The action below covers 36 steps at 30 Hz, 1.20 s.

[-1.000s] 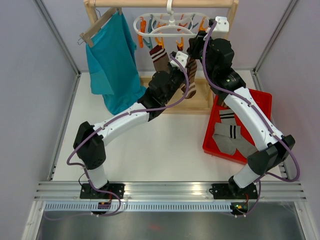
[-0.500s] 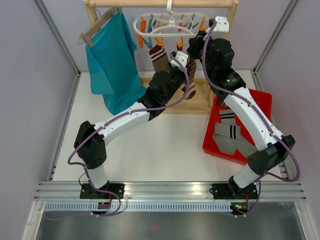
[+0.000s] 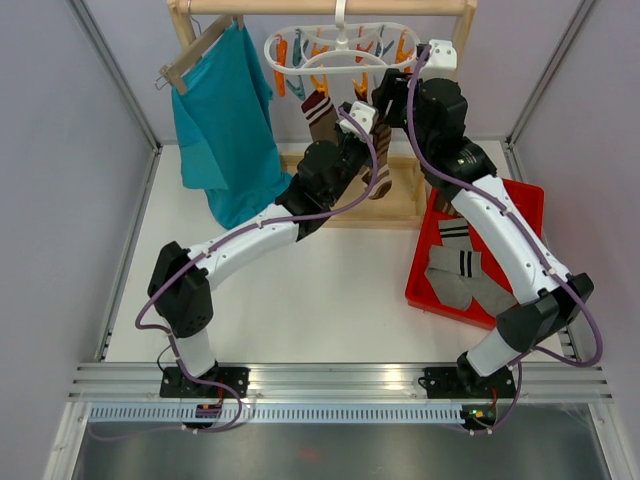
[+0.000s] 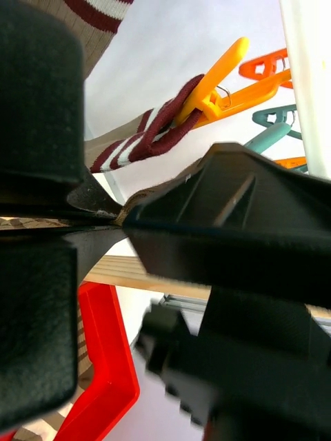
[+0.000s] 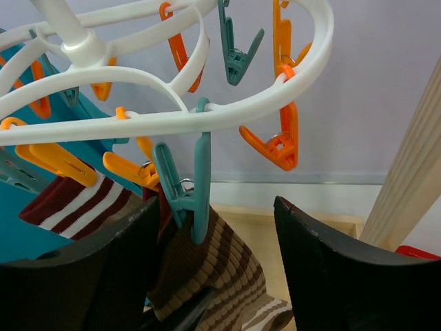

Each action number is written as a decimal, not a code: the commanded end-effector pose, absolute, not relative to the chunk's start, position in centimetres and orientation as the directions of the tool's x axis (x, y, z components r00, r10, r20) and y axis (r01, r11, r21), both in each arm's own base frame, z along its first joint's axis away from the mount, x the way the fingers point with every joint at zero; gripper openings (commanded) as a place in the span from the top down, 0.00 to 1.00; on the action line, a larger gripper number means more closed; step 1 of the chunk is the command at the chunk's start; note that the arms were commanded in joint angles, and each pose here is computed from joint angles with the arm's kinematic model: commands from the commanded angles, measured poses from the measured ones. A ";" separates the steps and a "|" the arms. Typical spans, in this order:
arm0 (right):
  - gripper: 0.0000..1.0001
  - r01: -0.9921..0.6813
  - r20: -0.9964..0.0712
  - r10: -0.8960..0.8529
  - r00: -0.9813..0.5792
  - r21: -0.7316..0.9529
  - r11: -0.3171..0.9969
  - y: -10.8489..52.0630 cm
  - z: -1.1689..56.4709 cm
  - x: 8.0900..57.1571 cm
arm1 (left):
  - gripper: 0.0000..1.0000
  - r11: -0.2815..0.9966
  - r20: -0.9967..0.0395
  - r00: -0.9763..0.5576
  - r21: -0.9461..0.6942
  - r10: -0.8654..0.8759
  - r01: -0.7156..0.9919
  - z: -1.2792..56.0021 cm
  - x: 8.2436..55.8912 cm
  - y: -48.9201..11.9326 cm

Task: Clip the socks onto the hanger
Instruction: Clamp the sock onto the hanger.

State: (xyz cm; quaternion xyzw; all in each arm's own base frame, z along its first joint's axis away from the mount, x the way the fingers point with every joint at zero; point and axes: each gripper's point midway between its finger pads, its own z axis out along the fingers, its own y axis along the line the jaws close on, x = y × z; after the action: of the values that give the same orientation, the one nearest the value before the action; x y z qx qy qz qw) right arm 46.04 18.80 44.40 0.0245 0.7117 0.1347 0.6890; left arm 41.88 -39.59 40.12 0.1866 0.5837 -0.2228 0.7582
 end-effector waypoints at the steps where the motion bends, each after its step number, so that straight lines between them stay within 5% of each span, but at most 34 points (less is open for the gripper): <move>1: 0.26 -0.154 -0.959 0.281 0.029 0.274 0.949 17.0 49.6 43.1 | 0.98 0.845 -0.950 0.269 0.012 -0.157 0.535 42.6 42.1 -38.9; 14: 0.12 0.099 -0.960 0.267 -0.084 0.258 0.961 9.6 45.6 39.4 | 0.97 0.889 -0.956 0.228 -0.065 -0.186 0.453 41.6 43.0 -35.1; 24: 0.12 0.343 -0.901 0.357 -0.248 0.263 0.902 0.9 35.2 40.6 | 0.93 0.925 -0.950 0.219 -0.136 -0.224 0.355 42.1 43.2 -28.9; 30: 0.12 0.448 -0.845 0.398 -0.358 0.219 0.867 -1.9 27.6 42.1 | 0.85 0.945 -0.946 0.231 -0.158 -0.229 0.288 43.2 43.1 -26.0; 36: 0.17 0.487 -0.788 0.433 -0.437 0.197 0.851 -3.2 21.5 44.3 | 0.63 0.944 -0.944 0.226 -0.171 -0.239 0.284 43.7 42.8 -25.1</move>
State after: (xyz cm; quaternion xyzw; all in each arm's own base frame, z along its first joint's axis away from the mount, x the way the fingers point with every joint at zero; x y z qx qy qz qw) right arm 42.83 -3.50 22.71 0.2628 0.8480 -0.0490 0.4575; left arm 43.58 -26.33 42.07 0.0435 0.6085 -0.1551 0.7770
